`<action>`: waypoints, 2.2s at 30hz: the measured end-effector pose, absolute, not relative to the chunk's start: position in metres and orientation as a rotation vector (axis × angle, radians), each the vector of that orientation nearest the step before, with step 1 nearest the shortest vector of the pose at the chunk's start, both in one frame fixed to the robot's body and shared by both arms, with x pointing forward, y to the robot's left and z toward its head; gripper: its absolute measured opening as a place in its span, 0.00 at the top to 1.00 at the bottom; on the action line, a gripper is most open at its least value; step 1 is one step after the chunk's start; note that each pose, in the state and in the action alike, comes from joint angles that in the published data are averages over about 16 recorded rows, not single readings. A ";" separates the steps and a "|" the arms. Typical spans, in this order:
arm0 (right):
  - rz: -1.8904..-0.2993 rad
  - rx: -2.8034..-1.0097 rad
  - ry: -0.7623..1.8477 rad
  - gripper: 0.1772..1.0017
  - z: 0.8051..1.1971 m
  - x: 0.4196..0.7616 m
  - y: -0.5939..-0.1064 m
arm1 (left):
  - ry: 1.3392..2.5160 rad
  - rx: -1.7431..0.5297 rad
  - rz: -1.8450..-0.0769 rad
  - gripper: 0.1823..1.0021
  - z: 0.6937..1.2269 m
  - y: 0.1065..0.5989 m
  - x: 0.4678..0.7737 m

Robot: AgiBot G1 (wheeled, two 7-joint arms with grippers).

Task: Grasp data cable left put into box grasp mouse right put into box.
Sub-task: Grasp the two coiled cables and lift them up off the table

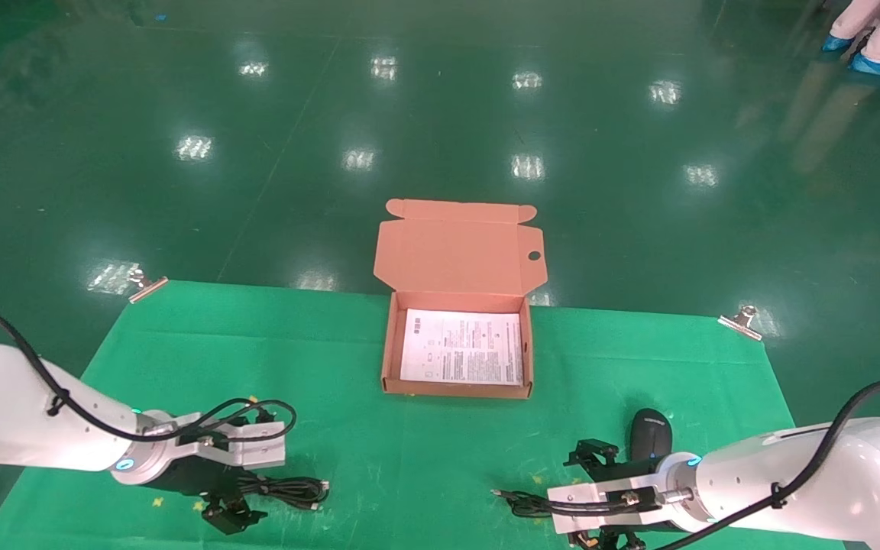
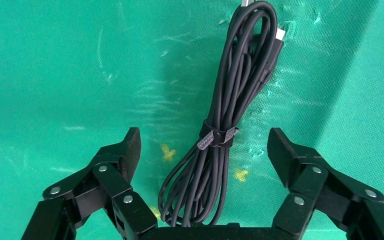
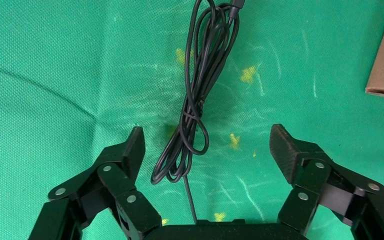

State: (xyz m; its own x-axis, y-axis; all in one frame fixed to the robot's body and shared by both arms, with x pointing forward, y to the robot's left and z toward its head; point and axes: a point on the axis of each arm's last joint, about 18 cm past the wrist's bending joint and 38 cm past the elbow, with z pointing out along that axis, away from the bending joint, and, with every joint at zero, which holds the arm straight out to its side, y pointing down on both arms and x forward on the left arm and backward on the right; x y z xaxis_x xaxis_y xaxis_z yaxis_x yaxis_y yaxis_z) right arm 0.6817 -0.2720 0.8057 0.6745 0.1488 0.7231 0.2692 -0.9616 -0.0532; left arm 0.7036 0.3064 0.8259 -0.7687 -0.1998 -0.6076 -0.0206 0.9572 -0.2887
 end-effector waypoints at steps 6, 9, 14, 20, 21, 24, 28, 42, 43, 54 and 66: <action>-1.158 -2.731 -0.345 0.14 0.806 0.681 -0.272 | 2.429 -0.149 -0.348 0.18 0.827 0.305 0.703; -1.157 -2.731 -0.346 0.20 0.806 0.681 -0.272 | 2.429 -0.147 -0.347 0.24 0.827 0.305 0.703; -1.157 -2.731 -0.346 0.30 0.807 0.681 -0.272 | 2.429 -0.145 -0.346 0.37 0.827 0.305 0.703; -1.156 -2.730 -0.346 0.46 0.807 0.681 -0.272 | 2.430 -0.144 -0.345 0.52 0.827 0.305 0.703; -1.156 -2.730 -0.346 0.48 0.807 0.681 -0.272 | 2.430 -0.144 -0.345 0.54 0.827 0.305 0.703; -1.156 -2.730 -0.346 0.57 0.807 0.681 -0.272 | 2.430 -0.143 -0.345 0.61 0.827 0.304 0.703; -1.156 -2.730 -0.346 0.66 0.807 0.681 -0.272 | 2.430 -0.143 -0.345 0.69 0.827 0.304 0.703; -1.157 -2.730 -0.346 0.88 0.808 0.680 -0.273 | 2.429 -0.142 -0.345 0.87 0.828 0.305 0.702; -1.158 -2.730 -0.343 0.89 0.808 0.680 -0.273 | 2.427 -0.140 -0.345 0.88 0.829 0.306 0.702; -1.278 -2.663 -0.252 0.95 0.854 0.679 -0.294 | 2.333 -0.090 -0.337 0.89 0.872 0.322 0.693; -1.676 -2.363 -0.144 0.95 0.994 0.673 -0.318 | 2.068 0.013 -0.318 0.89 0.965 0.322 0.673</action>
